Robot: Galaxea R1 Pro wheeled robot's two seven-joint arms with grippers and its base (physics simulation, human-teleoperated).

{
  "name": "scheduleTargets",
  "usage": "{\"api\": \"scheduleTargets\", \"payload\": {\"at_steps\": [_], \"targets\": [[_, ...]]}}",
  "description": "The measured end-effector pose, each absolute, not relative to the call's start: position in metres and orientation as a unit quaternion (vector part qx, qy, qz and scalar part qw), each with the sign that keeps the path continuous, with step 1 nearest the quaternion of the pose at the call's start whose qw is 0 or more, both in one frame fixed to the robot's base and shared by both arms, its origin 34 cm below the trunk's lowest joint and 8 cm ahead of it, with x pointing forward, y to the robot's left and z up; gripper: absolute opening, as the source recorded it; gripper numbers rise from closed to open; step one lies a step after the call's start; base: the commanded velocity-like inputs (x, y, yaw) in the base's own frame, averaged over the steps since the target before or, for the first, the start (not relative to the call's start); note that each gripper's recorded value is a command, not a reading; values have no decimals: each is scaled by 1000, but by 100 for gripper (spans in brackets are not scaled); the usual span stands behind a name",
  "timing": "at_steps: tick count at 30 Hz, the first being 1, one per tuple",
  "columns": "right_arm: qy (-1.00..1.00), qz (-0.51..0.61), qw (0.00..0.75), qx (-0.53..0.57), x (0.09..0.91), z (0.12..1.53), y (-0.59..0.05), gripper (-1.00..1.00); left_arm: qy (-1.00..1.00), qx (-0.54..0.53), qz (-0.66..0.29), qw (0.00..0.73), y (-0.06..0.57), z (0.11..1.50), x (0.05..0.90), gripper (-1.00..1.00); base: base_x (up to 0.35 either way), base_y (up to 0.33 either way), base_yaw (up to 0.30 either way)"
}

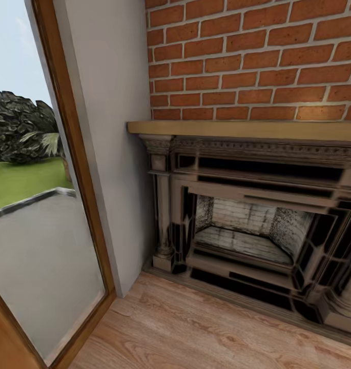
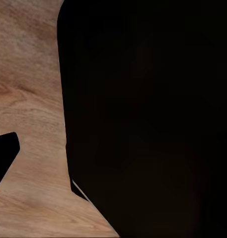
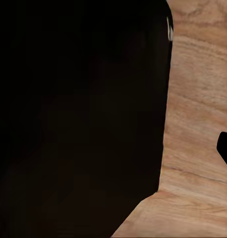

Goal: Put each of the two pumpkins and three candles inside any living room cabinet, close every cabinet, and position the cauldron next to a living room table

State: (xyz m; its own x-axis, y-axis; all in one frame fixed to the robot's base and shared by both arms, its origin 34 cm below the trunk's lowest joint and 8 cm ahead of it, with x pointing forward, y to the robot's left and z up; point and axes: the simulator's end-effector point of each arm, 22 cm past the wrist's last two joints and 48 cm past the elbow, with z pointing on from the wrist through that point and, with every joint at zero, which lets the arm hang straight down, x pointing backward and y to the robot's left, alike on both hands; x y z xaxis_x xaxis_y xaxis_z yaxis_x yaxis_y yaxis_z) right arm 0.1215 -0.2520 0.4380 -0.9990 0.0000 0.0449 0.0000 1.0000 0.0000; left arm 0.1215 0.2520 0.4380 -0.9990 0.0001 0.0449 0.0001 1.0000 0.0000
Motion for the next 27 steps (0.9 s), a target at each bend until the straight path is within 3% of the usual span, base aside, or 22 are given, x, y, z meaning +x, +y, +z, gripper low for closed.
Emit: {"api": "scheduleTargets", "payload": {"at_steps": [27], "targets": [[-1000,-5,2,-2,153,437,-248,100,-999,-2,-18,33,281,439,105,100,0,0,0]]}}
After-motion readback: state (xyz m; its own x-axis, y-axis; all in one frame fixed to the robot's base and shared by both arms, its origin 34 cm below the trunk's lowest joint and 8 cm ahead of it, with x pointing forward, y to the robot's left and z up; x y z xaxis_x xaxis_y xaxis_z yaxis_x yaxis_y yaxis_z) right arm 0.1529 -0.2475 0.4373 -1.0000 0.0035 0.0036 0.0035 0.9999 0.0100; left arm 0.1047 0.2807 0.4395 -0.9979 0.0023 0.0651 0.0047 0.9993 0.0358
